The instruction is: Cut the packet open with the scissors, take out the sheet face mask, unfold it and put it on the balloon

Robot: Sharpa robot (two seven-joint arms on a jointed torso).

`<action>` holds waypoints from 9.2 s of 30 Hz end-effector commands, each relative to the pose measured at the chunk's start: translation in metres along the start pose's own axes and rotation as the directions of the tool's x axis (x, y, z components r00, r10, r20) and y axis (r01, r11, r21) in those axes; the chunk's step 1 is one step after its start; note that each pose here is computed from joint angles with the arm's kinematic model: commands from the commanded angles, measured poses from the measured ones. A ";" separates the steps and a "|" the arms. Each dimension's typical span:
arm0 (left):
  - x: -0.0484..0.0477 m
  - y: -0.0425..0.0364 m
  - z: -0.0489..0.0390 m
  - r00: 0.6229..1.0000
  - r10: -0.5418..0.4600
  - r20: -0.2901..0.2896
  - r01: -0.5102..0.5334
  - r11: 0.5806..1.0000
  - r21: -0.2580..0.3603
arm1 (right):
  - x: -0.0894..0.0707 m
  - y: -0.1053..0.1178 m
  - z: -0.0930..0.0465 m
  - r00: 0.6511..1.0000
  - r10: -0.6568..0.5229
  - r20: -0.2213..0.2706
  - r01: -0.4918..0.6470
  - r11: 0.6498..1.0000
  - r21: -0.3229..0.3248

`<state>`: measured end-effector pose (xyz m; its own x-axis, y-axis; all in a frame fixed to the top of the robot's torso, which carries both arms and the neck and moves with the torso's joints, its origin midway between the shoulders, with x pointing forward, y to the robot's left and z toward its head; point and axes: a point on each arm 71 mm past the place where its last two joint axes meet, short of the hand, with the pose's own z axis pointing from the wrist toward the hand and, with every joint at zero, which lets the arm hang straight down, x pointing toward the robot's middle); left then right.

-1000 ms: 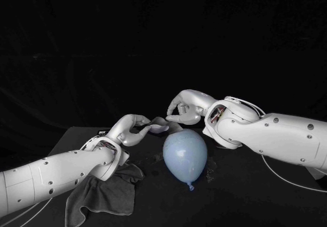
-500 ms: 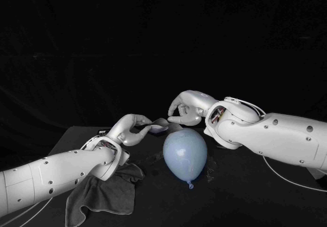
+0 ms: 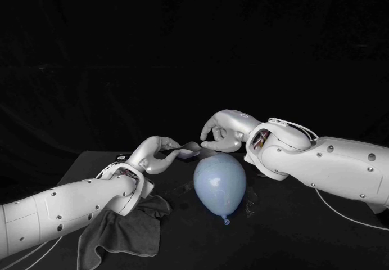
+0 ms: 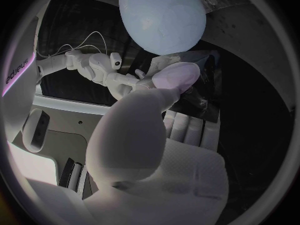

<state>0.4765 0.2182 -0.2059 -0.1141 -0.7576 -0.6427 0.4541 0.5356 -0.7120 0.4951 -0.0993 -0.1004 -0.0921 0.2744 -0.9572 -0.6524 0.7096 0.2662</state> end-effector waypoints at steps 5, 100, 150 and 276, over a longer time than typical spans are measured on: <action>0.0008 -0.0014 0.0008 0.999 -0.034 -0.005 0.034 0.999 -0.009 | 0.000 0.002 -0.002 1.000 -0.018 0.010 0.018 0.999 -0.039; -0.0406 -0.0038 0.0107 0.967 -0.191 0.170 0.216 0.967 -0.137 | 0.004 -0.062 0.023 0.999 -0.021 0.046 -0.001 0.899 0.437; 0.0500 -0.0509 0.0694 0.943 -0.321 -0.092 0.263 0.884 -0.386 | 0.035 -0.019 0.050 0.946 -0.323 -0.033 0.311 0.872 0.377; 0.0118 -0.0514 0.1030 0.965 -0.207 -0.160 0.093 0.843 -0.530 | -0.003 0.030 -0.036 0.965 -0.085 0.248 0.147 0.958 -0.246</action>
<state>0.5430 0.1455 -0.1482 -0.3290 -0.7978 -0.5053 -0.0916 0.5595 -0.8238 0.4523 -0.1088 -0.0894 0.1528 0.4493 -0.8802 -0.8083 0.5692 0.1503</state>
